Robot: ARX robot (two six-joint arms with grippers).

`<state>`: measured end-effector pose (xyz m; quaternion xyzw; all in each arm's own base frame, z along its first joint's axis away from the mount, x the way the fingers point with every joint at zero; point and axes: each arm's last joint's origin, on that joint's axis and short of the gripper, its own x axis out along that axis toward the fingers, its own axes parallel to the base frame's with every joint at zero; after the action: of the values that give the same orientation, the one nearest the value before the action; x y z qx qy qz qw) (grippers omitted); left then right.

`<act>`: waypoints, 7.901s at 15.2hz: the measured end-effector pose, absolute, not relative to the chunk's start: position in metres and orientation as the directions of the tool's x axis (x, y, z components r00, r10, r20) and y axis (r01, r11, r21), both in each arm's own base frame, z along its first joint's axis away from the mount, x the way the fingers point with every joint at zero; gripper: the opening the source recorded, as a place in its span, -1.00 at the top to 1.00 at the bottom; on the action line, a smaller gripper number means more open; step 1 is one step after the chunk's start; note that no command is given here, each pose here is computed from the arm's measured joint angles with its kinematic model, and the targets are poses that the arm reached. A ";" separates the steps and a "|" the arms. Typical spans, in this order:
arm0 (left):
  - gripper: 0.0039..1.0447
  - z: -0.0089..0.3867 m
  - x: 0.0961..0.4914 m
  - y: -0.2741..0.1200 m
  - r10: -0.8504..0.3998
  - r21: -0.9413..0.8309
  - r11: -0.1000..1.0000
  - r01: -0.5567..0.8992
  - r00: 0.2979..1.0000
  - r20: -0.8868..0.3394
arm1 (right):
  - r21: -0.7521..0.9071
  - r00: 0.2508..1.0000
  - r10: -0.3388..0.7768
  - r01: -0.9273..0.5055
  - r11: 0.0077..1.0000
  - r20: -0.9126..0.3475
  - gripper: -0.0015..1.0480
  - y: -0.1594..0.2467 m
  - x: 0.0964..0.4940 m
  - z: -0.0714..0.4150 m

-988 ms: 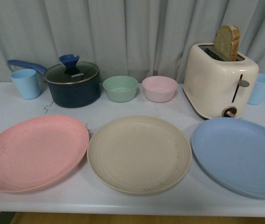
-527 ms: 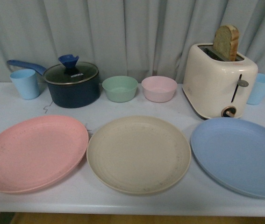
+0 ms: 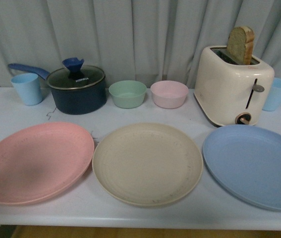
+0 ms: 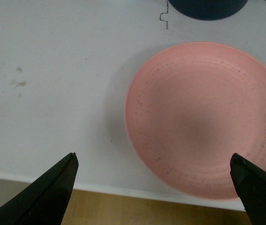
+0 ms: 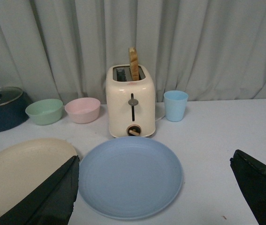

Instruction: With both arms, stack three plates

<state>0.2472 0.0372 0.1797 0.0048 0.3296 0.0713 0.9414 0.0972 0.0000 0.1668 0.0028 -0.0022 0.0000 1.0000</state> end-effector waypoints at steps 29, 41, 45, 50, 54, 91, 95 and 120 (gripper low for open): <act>0.95 0.106 0.379 0.106 -0.012 -0.096 0.989 -0.109 0.596 -0.803 | 0.006 1.000 0.000 0.000 1.000 0.005 -0.87 0.000 0.097 0.167; 0.95 0.177 0.375 -0.069 -0.239 -0.233 0.967 0.100 0.665 -0.708 | 0.006 1.000 0.000 0.000 1.000 0.005 -0.87 0.000 0.097 0.167; 0.95 0.138 0.381 -0.096 -0.247 -0.240 0.967 0.089 0.570 -0.783 | 0.006 1.000 0.000 0.000 1.000 0.005 -0.87 0.000 0.097 0.167; 0.95 0.112 0.391 -0.105 -0.221 -0.227 0.972 0.056 0.534 -0.816 | 0.006 1.000 0.000 0.000 1.000 0.005 -0.87 0.000 0.097 0.167; 0.16 0.115 0.391 -0.103 -0.244 -0.240 0.967 0.084 0.563 -0.790 | 0.006 1.000 0.000 0.000 1.000 0.004 -0.87 0.000 0.097 0.167; 0.97 0.170 0.122 0.000 0.000 -0.014 1.000 0.001 1.000 0.012 | 0.006 1.000 0.000 0.000 1.000 0.004 -0.87 0.000 0.097 0.167; 0.97 0.170 0.115 0.000 0.000 -0.014 1.000 0.001 1.000 0.012 | 0.006 1.000 0.000 0.000 1.000 0.004 -0.87 0.000 0.097 0.167; -0.88 0.167 0.097 0.000 -0.001 -0.013 1.000 0.001 1.000 0.002 | 0.004 0.793 -0.041 0.054 0.999 -0.608 -0.87 -0.073 0.275 0.144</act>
<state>0.0974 -0.0001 0.1666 -0.0066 -0.0009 -0.0004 1.0000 0.2752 -0.0728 0.1436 0.0107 0.3206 -0.0250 0.9468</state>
